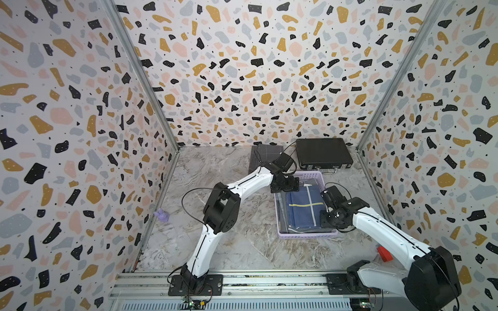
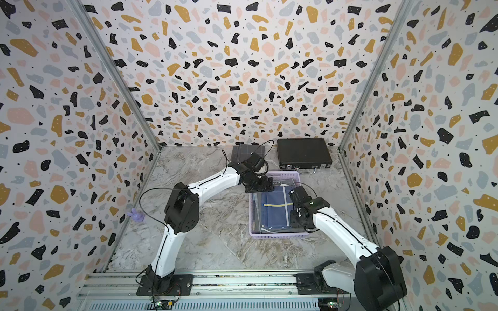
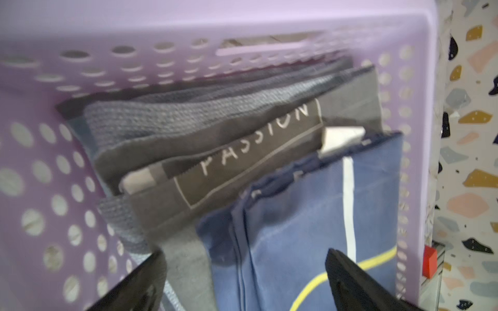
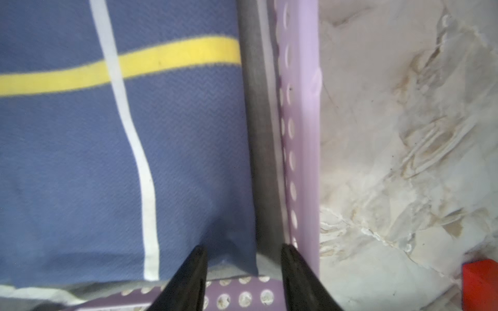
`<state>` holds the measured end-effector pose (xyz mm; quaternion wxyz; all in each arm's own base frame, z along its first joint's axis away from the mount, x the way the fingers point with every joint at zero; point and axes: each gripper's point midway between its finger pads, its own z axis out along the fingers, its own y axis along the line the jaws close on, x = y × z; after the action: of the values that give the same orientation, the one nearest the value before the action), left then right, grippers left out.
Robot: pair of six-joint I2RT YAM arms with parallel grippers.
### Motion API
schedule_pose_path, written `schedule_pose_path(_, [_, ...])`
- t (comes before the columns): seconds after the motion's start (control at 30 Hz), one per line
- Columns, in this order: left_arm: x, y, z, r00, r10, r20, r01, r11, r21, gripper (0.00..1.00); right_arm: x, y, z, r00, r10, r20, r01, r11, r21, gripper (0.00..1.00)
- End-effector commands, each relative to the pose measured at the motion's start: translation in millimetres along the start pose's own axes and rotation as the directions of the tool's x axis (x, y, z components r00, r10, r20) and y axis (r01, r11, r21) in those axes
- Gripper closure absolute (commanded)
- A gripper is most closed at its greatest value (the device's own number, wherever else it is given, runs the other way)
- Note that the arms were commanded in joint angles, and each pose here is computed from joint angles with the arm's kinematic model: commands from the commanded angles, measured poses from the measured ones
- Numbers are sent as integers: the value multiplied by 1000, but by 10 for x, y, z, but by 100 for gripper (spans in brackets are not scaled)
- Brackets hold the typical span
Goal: Put the folded pillowcase in the basket
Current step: Place the pillowcase in the basket.
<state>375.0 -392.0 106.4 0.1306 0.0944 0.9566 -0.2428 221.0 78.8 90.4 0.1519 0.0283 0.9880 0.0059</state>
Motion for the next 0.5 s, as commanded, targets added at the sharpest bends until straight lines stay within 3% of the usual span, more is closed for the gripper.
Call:
schedule_pose_path(0.0, [-223, -147, -612, 984, 72, 160, -78, 996, 30, 0, -40, -111, -245, 998, 20, 64, -21, 1000, 19, 46])
schedule_pose_path(0.17, [-364, 38, -1168, 954, 120, 276, -116, 993, -32, 0, -64, -69, -523, 994, 30, 109, -25, 999, -46, 45])
schedule_pose_path(0.27, [-520, 325, -1176, 961, 85, 265, -84, 996, -14, 0, -93, -19, -654, 990, 27, 136, -15, 996, -88, 45])
schedule_pose_path(0.37, [-736, 653, -978, 977, 20, 213, -29, 999, 38, 0, -137, 90, -763, 987, 29, 159, -3, 988, -157, 47])
schedule_pose_path(0.4, [-822, 796, -897, 979, -2, 206, -4, 1000, 31, 6, -170, 154, -787, 984, 34, 173, 0, 981, -194, 52])
schedule_pose_path(0.47, [-994, 1038, -762, 978, -33, 208, 36, 999, -8, 25, -235, 292, -783, 980, 55, 193, -2, 964, -267, 75])
